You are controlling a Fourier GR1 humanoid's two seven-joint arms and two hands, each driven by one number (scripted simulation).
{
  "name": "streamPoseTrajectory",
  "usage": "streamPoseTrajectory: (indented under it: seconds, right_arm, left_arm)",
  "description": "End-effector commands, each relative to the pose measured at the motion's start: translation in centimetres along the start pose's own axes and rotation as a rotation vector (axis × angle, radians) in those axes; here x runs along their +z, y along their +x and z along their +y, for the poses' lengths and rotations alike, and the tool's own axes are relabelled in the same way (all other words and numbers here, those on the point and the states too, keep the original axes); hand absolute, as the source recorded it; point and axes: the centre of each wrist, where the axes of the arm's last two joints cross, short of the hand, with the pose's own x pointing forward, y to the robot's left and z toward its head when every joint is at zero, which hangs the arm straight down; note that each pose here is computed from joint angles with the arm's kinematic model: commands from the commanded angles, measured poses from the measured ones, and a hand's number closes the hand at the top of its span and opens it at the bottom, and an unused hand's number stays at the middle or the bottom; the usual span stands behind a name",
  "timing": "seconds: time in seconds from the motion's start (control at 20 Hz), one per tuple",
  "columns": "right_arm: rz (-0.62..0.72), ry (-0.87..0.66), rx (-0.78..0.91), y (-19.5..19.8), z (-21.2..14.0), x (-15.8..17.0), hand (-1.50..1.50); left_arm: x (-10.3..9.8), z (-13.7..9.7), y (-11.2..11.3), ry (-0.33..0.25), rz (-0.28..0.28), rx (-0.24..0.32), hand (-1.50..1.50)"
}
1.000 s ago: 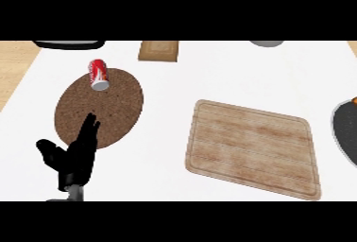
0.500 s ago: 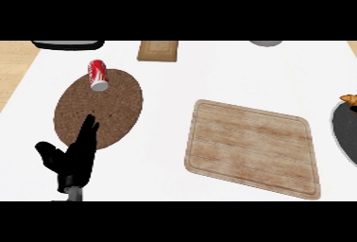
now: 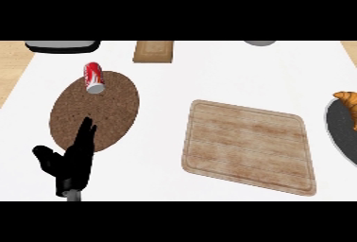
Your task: Pick the croissant from the cutting board and place it in the pan
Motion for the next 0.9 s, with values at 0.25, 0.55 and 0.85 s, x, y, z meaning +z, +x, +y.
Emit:
streamPoseTrajectory:
  seconds: [0.25,0.55,0.85]
  right_arm:
    - [-0.072,0.150,-0.287,-4.2,-8.0,4.7,-1.50]
    - [-0.080,0.205,-0.283,-4.4,-8.6,5.3,-1.50]
    - [-0.038,0.174,-0.250,-6.3,-11.9,8.7,-1.50]
  left_arm:
    - [0.3,-0.2,-2.1,0.017,0.061,0.016,0.00]
    - [-0.4,0.0,-0.9,0.005,0.053,0.014,0.00]
    - [-0.1,0.6,-1.2,0.020,0.082,0.019,0.00]
